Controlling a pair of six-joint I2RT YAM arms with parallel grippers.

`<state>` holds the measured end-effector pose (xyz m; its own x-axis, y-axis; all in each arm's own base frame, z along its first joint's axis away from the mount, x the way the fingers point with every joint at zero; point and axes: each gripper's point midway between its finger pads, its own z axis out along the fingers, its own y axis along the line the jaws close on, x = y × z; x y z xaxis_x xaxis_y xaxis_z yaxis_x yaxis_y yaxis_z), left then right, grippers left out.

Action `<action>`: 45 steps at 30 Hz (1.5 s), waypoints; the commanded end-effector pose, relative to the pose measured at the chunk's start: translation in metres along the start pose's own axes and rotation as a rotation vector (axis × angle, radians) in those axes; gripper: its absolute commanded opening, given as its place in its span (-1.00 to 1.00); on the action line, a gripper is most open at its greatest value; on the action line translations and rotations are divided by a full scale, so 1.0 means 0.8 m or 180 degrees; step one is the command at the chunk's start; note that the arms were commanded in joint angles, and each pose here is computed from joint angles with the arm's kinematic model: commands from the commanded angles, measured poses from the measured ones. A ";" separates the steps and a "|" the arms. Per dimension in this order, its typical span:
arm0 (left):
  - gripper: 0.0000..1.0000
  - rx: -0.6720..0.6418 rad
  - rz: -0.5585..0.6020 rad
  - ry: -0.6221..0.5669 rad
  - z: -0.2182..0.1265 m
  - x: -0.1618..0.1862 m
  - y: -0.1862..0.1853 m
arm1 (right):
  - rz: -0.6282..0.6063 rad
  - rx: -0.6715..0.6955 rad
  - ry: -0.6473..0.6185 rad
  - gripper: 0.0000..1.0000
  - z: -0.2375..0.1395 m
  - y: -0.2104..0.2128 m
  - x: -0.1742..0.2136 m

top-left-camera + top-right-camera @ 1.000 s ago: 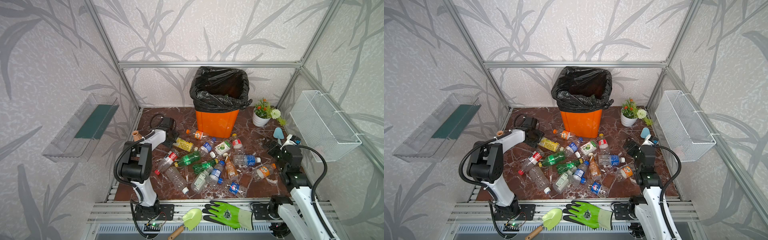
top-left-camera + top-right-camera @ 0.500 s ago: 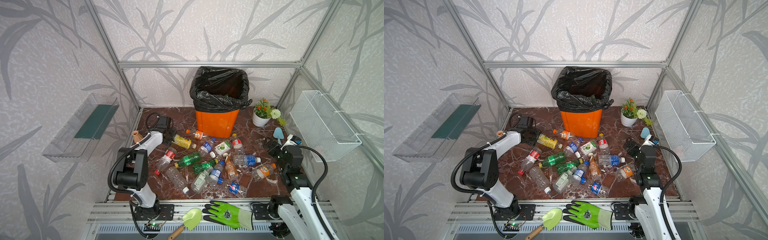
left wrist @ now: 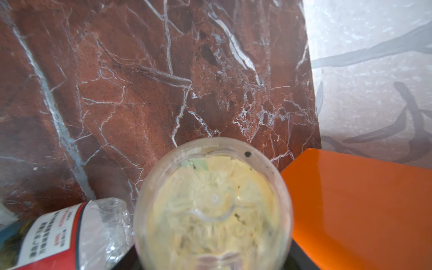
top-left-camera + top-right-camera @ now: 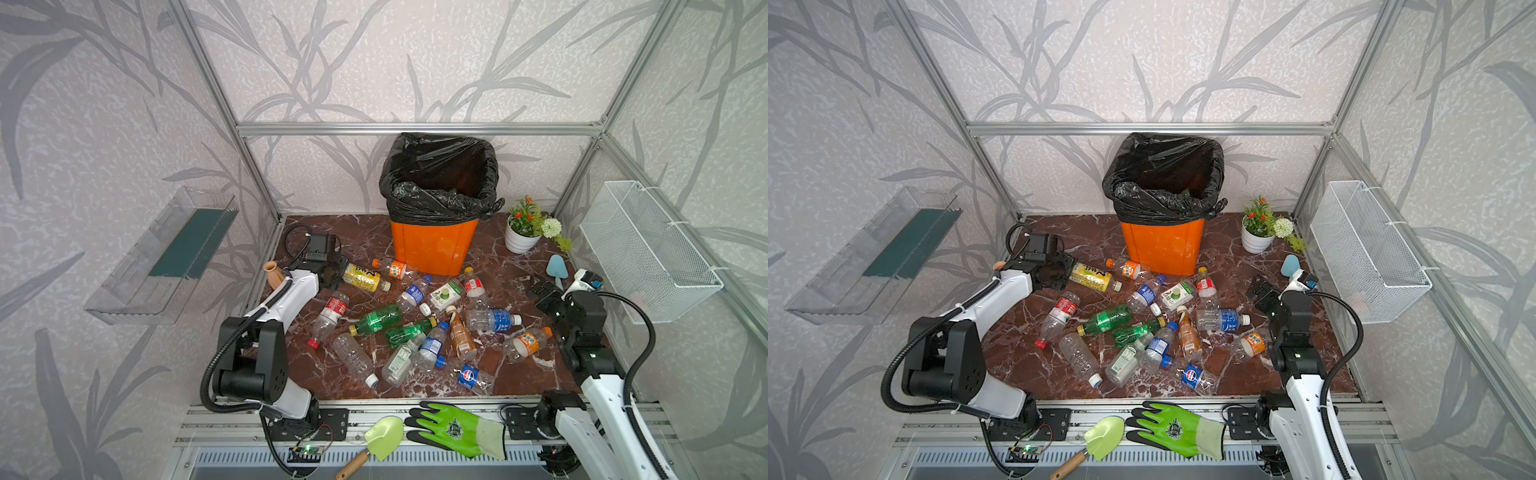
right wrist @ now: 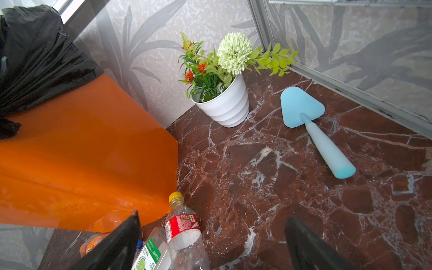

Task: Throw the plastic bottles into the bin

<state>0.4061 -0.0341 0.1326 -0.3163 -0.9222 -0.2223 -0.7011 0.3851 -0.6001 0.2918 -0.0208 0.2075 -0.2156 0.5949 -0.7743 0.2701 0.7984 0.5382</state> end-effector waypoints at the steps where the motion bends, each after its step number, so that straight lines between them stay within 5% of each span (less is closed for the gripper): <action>1: 0.24 0.0276 0.0084 -0.0290 -0.043 -0.025 -0.026 | 0.0014 -0.0029 -0.0012 0.94 0.000 0.002 -0.002; 6: 0.24 0.0510 0.0288 -0.0964 -0.132 -0.074 -0.051 | 0.0018 -0.0046 -0.0026 0.94 -0.001 0.005 -0.006; 14: 0.24 0.1476 0.0555 -0.2557 -0.385 -0.157 -0.115 | 0.0009 -0.0073 -0.0106 0.94 -0.003 0.012 -0.019; 20: 0.20 0.2344 0.0630 -0.2854 -0.497 -0.161 -0.173 | 0.0023 -0.0134 -0.0107 0.94 -0.002 0.018 -0.021; 25: 0.14 0.3130 0.0890 -0.2382 -0.504 -0.138 -0.266 | -0.0014 -0.0137 -0.0145 0.94 -0.010 0.018 -0.024; 29: 0.15 0.3167 0.1466 -0.1603 -0.433 -0.071 -0.370 | -0.0045 -0.0108 -0.0186 0.94 -0.020 0.014 -0.026; 31: 0.36 0.3093 0.1948 -0.1291 -0.392 -0.015 -0.412 | -0.0044 -0.0096 -0.0197 0.94 -0.024 0.012 -0.026; 33: 0.98 0.2869 0.2384 -0.0952 -0.349 0.034 -0.437 | -0.0050 -0.0101 -0.0206 0.94 -0.027 0.013 -0.027; 36: 0.98 0.2509 0.2567 -0.1011 -0.339 0.029 -0.441 | -0.0095 -0.0098 -0.0223 0.94 -0.033 0.014 -0.032; 40: 0.98 0.2596 0.2514 -0.1394 -0.381 0.005 -0.441 | -0.0149 -0.0045 -0.0263 0.94 -0.039 0.011 -0.036; 45: 0.98 0.2649 0.2641 -0.1372 -0.395 0.009 -0.438 | -0.0066 -0.0040 -0.0205 0.94 -0.032 0.005 -0.025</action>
<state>0.4820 -0.1787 0.5485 -0.2029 -0.4333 -0.8781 0.2363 0.8486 -0.4733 0.2738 -0.0252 0.2331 -0.1632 0.5683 -0.8065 0.2457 0.8151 0.5247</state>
